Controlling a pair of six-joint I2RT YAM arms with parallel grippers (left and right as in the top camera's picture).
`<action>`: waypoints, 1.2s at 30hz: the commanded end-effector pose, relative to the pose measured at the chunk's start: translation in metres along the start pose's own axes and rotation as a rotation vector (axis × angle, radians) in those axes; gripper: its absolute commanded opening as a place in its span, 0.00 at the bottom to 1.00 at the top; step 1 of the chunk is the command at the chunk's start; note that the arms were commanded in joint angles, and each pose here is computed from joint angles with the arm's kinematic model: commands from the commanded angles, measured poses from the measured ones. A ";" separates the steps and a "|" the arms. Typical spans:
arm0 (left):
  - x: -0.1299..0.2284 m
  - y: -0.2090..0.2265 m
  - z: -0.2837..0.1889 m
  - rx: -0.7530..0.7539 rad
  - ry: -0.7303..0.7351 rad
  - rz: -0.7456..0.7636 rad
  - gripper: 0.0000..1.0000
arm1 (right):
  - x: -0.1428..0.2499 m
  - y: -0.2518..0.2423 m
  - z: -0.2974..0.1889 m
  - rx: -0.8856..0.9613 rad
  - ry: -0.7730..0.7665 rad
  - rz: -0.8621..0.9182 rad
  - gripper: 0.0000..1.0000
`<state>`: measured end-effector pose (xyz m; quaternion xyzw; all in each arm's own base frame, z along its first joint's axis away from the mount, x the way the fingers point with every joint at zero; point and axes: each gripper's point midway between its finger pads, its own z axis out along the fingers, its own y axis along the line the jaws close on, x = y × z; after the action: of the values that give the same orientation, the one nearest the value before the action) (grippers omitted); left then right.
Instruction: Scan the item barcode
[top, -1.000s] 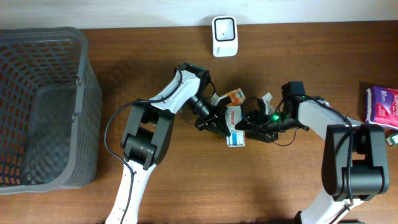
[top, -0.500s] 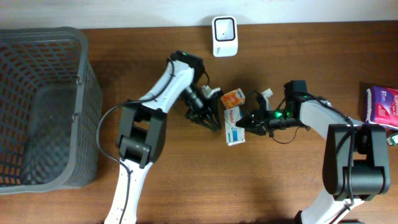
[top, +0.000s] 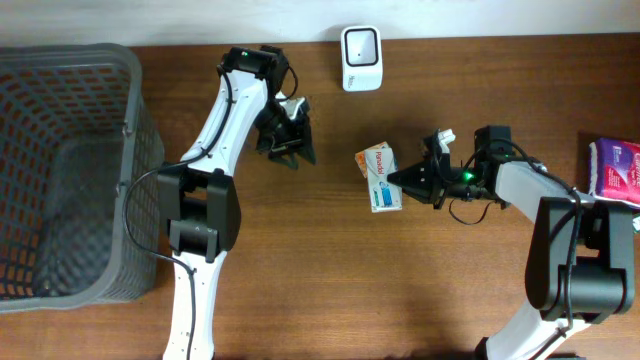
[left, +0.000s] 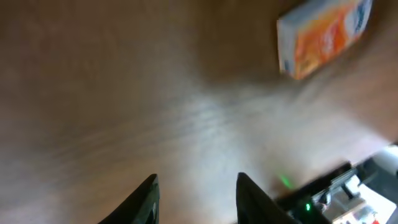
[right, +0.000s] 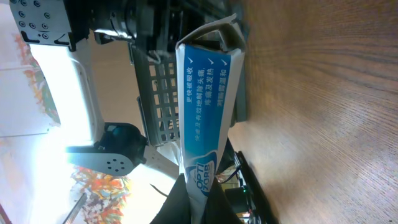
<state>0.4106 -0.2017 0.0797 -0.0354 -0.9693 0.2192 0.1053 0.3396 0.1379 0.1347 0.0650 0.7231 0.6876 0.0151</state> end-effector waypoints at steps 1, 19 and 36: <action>0.001 -0.043 -0.004 0.172 -0.014 0.079 0.35 | -0.002 0.005 -0.001 -0.035 0.004 -0.007 0.04; 0.026 -0.141 -0.048 0.796 -0.037 0.464 0.44 | -0.014 0.006 -0.018 -0.040 -0.046 0.033 0.05; 0.021 -0.149 0.023 0.789 0.135 0.297 0.22 | -0.025 -0.002 -0.019 0.021 -0.074 0.006 0.11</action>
<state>0.3815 -0.3430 0.1337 -0.1526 -0.7922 0.5756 0.1335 0.3576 0.1195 0.1353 0.0948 0.7191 0.6880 0.0250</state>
